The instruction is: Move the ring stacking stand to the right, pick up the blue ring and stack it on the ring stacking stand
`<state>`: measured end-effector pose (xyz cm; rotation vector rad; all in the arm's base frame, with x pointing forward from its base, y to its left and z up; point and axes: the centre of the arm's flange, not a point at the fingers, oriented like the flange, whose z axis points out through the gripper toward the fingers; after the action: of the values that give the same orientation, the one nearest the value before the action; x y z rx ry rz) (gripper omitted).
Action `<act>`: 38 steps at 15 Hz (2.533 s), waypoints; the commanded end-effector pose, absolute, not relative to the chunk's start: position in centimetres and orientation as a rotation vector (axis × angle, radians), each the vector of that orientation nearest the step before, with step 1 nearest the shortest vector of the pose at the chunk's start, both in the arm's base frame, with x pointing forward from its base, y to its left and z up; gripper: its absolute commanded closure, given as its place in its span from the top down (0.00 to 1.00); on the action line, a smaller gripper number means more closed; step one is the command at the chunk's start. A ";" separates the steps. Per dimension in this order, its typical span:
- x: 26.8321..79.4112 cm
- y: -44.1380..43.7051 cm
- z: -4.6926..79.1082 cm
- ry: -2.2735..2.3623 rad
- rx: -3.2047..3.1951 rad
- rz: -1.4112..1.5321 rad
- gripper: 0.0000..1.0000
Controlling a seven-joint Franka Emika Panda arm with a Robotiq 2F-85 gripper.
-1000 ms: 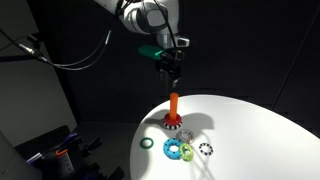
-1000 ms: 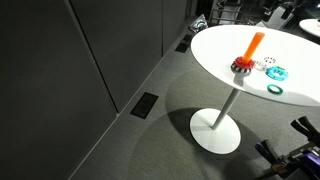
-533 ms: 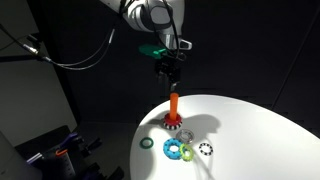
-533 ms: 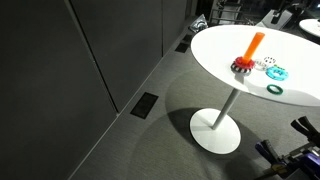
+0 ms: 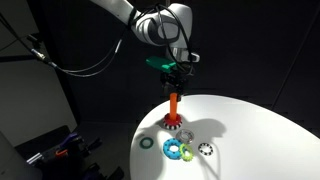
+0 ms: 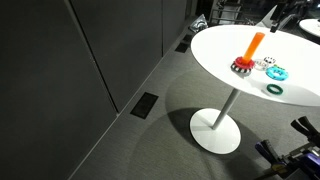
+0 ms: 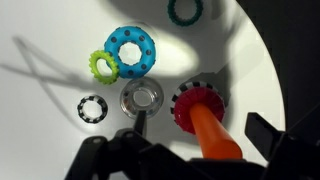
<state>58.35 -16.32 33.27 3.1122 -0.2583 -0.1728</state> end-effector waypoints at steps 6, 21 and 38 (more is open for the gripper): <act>58.6 -17.1 31.1 -0.157 3.127 -0.153 1.00; 55.5 -17.2 28.2 -0.130 3.108 -0.054 1.00; 52.4 -20.2 17.3 -0.184 3.123 -0.115 1.00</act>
<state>52.06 -19.84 19.05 3.1096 -0.2168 -0.1333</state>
